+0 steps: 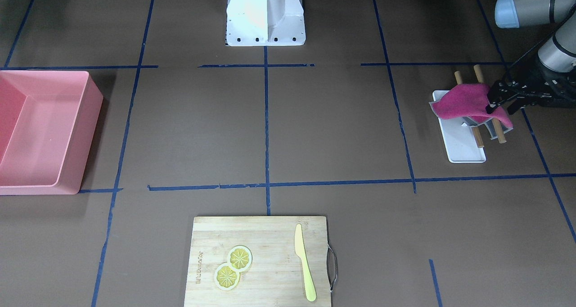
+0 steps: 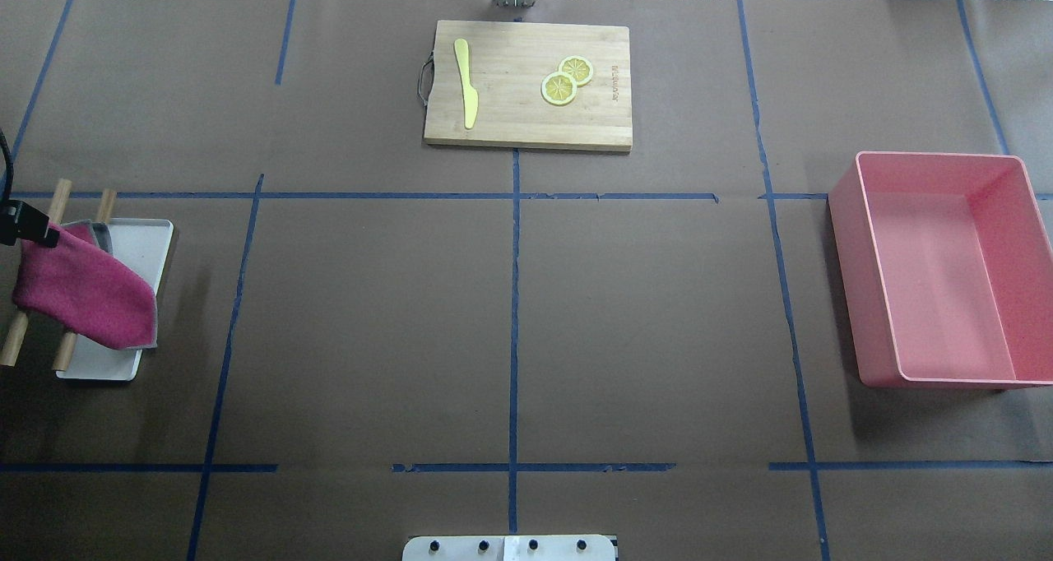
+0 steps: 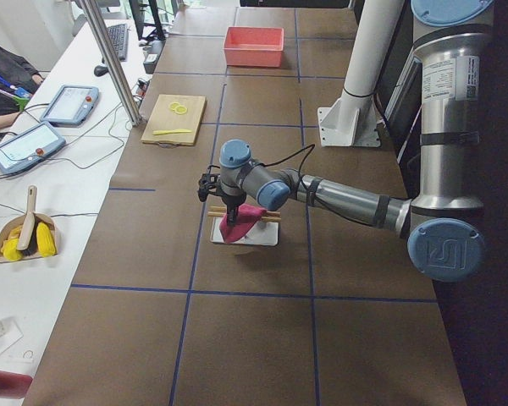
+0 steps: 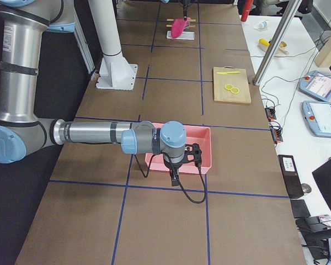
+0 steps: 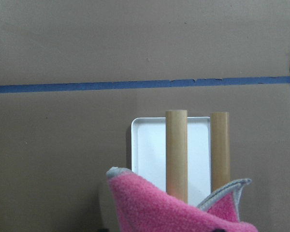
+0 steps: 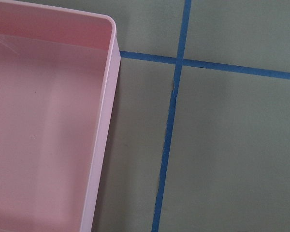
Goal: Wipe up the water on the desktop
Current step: 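Lower the left gripper onto the pink cloth on the white tray and grasp it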
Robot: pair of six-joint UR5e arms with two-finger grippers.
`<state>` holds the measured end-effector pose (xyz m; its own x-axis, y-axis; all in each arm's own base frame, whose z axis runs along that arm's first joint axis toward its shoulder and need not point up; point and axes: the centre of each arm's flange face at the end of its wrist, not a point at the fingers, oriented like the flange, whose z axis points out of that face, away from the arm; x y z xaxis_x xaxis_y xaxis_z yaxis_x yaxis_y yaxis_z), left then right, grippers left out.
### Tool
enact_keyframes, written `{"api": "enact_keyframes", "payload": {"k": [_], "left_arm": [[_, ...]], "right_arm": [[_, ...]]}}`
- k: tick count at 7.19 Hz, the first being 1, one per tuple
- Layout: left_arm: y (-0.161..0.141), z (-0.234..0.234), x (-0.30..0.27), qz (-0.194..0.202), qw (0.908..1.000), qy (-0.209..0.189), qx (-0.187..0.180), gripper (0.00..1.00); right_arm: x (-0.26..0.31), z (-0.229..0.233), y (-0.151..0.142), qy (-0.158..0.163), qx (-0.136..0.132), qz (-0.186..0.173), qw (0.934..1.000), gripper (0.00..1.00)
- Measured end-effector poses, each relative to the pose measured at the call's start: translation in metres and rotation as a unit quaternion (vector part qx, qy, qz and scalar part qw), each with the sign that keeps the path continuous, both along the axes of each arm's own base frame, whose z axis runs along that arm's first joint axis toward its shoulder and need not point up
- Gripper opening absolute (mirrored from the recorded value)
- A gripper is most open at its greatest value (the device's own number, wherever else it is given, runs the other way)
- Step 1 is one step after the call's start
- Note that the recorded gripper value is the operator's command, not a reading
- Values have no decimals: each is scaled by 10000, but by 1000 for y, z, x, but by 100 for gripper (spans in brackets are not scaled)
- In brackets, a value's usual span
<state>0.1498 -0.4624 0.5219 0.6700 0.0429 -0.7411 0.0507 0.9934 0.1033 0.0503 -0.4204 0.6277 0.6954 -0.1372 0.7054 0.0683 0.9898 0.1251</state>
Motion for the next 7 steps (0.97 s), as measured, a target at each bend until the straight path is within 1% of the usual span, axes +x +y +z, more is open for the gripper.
{"api": "enact_keyframes", "payload": {"k": [1,3,6,7], "left_arm": [[-1,-3,1,-7,10000,16,11,9],[0,-10,1,-12,10000,49,55,1],[2,-24,-1,-38,9999,110,106,0],[2,-41,0,-210,9996,200,-60,0]], "right_arm": [[0,0,0,2,-3,0,10000,100],[0,1,0,3,-6,0,10000,100],[0,0,0,-2,-1,1,10000,100],[0,-1,0,-4,9,2,10000,100]]}}
